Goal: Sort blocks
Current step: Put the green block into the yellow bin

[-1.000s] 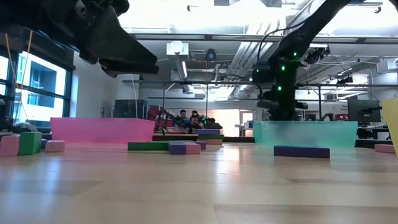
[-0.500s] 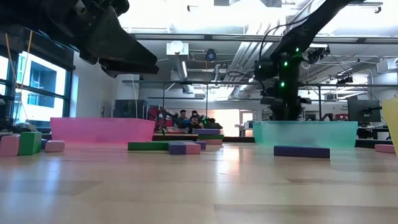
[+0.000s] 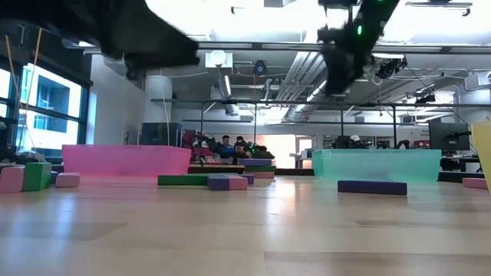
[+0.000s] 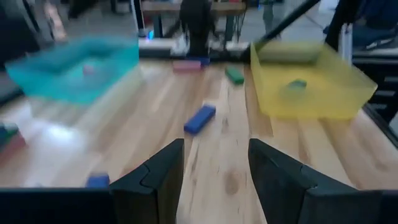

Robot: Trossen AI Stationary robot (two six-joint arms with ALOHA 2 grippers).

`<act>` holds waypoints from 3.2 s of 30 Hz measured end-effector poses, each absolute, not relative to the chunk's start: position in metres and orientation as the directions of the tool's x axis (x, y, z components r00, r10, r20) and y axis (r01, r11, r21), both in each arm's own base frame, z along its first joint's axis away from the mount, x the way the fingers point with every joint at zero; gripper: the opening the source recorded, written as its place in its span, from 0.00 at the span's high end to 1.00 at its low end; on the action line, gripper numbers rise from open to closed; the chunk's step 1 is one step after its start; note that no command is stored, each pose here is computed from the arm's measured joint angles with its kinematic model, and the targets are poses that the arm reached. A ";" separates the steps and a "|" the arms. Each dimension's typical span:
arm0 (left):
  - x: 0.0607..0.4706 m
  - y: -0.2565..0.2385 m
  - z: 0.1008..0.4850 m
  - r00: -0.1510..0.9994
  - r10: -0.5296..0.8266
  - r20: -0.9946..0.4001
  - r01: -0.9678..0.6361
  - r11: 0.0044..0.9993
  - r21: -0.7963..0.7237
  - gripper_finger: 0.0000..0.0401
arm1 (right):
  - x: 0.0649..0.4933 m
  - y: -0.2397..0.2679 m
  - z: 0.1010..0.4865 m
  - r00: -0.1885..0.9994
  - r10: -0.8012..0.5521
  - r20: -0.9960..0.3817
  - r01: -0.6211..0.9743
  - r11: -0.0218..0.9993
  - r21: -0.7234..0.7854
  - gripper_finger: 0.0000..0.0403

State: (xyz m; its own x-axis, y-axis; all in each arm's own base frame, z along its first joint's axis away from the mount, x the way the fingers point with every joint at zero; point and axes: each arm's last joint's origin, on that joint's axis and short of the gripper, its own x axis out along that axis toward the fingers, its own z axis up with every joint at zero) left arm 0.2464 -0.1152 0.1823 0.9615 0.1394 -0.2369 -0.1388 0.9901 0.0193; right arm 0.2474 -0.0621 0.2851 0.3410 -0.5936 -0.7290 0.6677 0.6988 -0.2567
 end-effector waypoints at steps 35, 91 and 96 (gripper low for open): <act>0.151 -0.217 0.193 0.481 0.024 -0.876 -0.556 0.781 -0.284 0.58 | 0.350 0.109 0.211 0.759 -0.506 -0.410 0.359 0.850 -0.385 0.46; 0.136 -0.129 0.144 0.102 0.325 -0.940 -0.832 0.547 0.098 0.85 | 0.350 0.110 0.208 0.773 -0.419 -0.476 0.269 0.896 -0.352 0.46; 0.136 -0.129 0.166 0.115 0.313 -0.943 -0.817 0.570 0.090 0.84 | 0.345 0.114 0.206 0.754 -0.452 -0.477 0.281 0.878 -0.387 0.46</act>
